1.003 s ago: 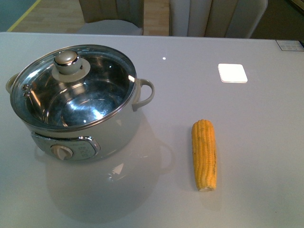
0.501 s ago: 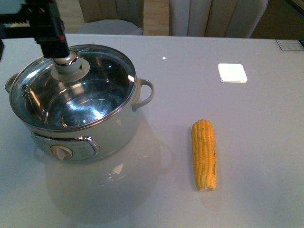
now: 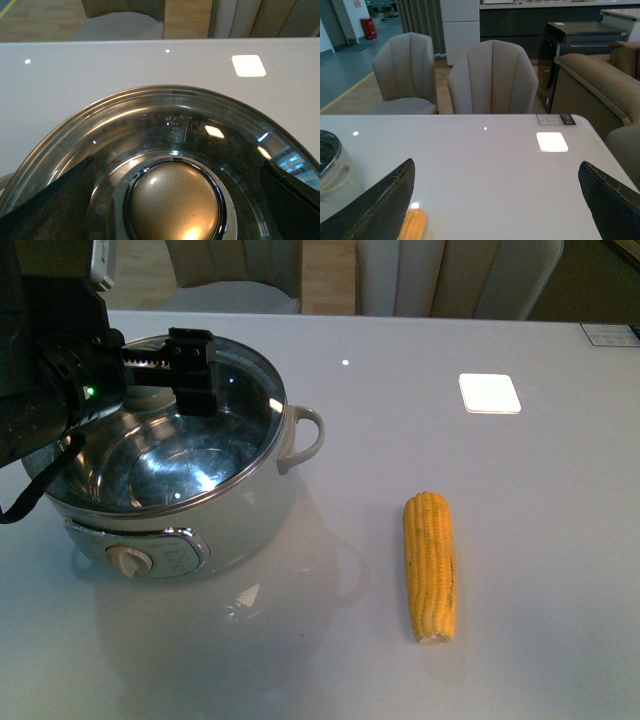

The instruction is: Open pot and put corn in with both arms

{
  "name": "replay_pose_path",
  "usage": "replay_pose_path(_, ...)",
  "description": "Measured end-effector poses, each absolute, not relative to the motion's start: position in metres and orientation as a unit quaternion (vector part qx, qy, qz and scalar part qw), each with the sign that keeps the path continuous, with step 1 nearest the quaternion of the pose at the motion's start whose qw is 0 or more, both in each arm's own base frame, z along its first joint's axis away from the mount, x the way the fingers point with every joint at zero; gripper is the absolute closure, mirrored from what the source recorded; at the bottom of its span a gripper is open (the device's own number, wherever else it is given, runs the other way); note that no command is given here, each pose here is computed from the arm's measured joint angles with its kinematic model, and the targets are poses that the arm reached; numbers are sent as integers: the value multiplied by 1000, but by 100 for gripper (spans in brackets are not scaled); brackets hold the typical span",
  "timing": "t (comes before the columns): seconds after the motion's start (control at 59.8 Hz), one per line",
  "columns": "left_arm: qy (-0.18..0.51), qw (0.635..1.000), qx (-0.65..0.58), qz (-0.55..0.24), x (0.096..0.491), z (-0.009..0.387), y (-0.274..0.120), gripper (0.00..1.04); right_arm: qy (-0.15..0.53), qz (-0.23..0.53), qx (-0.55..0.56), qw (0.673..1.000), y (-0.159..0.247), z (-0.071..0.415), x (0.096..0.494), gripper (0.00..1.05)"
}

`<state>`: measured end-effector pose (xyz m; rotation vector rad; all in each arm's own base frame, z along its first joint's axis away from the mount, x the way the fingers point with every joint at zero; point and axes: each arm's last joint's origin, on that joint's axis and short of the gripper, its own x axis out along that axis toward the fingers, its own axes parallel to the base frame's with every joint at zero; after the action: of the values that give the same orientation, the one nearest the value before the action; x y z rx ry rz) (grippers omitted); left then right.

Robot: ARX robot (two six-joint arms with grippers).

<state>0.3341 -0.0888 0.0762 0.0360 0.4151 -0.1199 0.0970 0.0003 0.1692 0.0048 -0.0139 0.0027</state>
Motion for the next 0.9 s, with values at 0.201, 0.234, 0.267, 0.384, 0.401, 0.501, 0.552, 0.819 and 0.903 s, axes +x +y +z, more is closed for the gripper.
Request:
replay_pose_path(0.201, 215, 975, 15, -57, 337, 67, -91, 7, -7, 2, 2, 1000, 0, 169, 97, 9)
replay_pose_path(0.234, 214, 975, 13, -56, 337, 67, -91, 7, -7, 1, 2, 1000, 0, 169, 97, 9)
replay_pose_path(0.267, 214, 975, 12, -55, 337, 66, -91, 8, -7, 1, 2, 1000, 0, 169, 97, 9)
replay_pose_path(0.384, 212, 976, 7, -49, 338, 65, -90, 27, -7, 1, 2, 1000, 0, 169, 97, 9)
replay_pose_path(0.401, 211, 976, 6, -48, 338, 65, -90, 29, -7, 1, 2, 1000, 0, 169, 97, 9)
replay_pose_path(0.501, 207, 977, 5, -48, 338, 66, -91, 44, -7, 2, 2, 1000, 0, 169, 97, 9)
replay_pose_path(0.552, 206, 977, 5, -47, 338, 66, -91, 51, -7, 2, 2, 1000, 0, 169, 97, 9)
replay_pose_path(0.819, 204, 978, 6, -46, 338, 68, -92, 60, -7, 2, 2, 1000, 0, 169, 97, 9)
replay_pose_path(0.903, 205, 978, 7, -48, 338, 71, -92, 60, -7, 2, 2, 1000, 0, 169, 97, 9)
